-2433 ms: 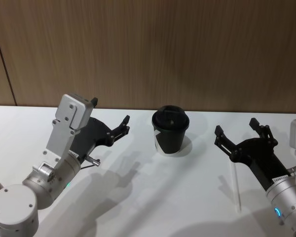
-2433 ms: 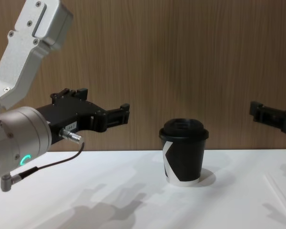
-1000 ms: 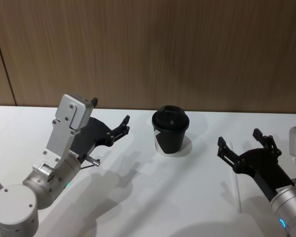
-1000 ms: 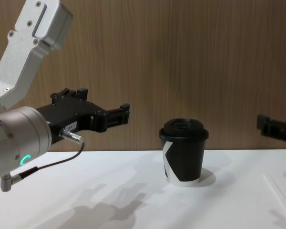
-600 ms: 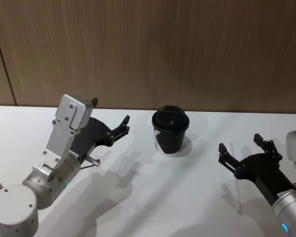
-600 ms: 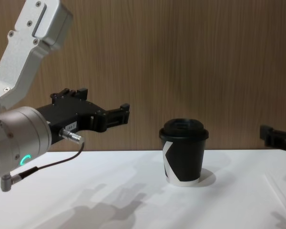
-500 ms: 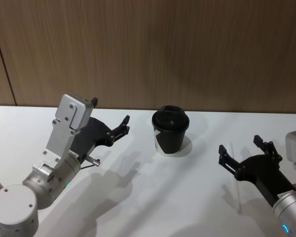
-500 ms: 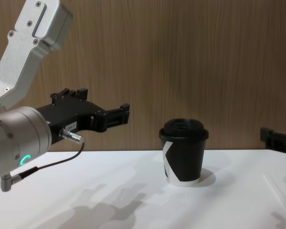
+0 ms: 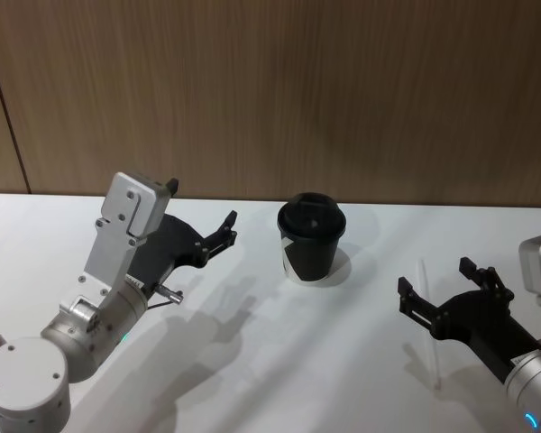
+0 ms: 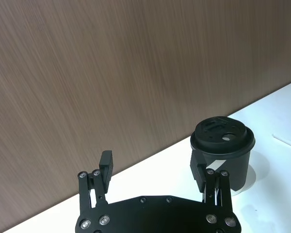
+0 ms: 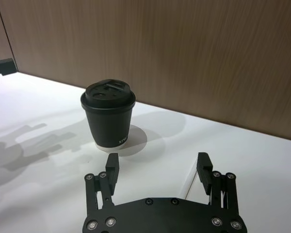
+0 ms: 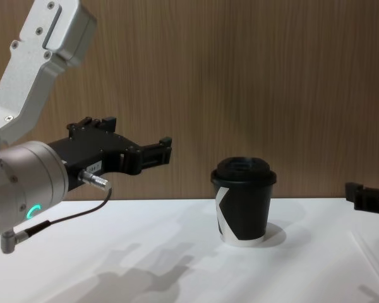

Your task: Pick up the straw with one hand, pass it to the other hand, and insert it into the cup.

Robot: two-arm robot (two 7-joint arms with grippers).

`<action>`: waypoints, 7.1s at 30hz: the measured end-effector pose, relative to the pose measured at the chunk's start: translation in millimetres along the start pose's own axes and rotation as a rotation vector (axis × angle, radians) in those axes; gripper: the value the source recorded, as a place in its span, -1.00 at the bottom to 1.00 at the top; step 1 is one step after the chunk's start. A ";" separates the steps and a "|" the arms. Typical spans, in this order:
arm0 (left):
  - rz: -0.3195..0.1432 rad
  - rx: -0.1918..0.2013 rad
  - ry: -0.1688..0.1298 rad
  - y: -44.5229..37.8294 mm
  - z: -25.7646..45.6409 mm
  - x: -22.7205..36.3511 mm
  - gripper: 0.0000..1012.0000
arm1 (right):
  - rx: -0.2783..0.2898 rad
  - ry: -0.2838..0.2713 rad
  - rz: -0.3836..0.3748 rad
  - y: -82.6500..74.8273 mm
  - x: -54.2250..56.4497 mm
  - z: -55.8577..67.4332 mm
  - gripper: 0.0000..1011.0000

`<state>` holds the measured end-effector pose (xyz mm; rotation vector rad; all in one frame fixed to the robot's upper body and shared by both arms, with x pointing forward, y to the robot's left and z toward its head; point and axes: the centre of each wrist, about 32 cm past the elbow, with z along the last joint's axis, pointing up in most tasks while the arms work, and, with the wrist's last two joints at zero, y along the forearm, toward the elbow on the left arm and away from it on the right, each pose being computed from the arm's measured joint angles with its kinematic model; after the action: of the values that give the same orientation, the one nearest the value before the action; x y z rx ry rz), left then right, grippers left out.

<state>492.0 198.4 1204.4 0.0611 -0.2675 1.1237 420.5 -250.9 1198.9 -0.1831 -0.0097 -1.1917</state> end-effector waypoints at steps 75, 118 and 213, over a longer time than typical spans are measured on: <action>0.000 0.000 0.000 0.0 0.0 0.0 0.98 | -0.288 0.073 -0.076 3.2 -12.3 -10.0 0.98; 0.000 0.000 0.000 0.0 0.0 0.0 0.98 | -0.345 0.082 -0.048 4.3 -8.4 -12.2 0.98; 0.000 0.000 0.000 0.0 0.0 0.0 0.98 | -0.382 0.068 -0.027 0.8 -6.2 -12.0 -1.00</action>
<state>492.0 198.4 1204.4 0.0611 -0.2676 1.1237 417.8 -246.6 1186.3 -0.4779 0.2774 -1.2186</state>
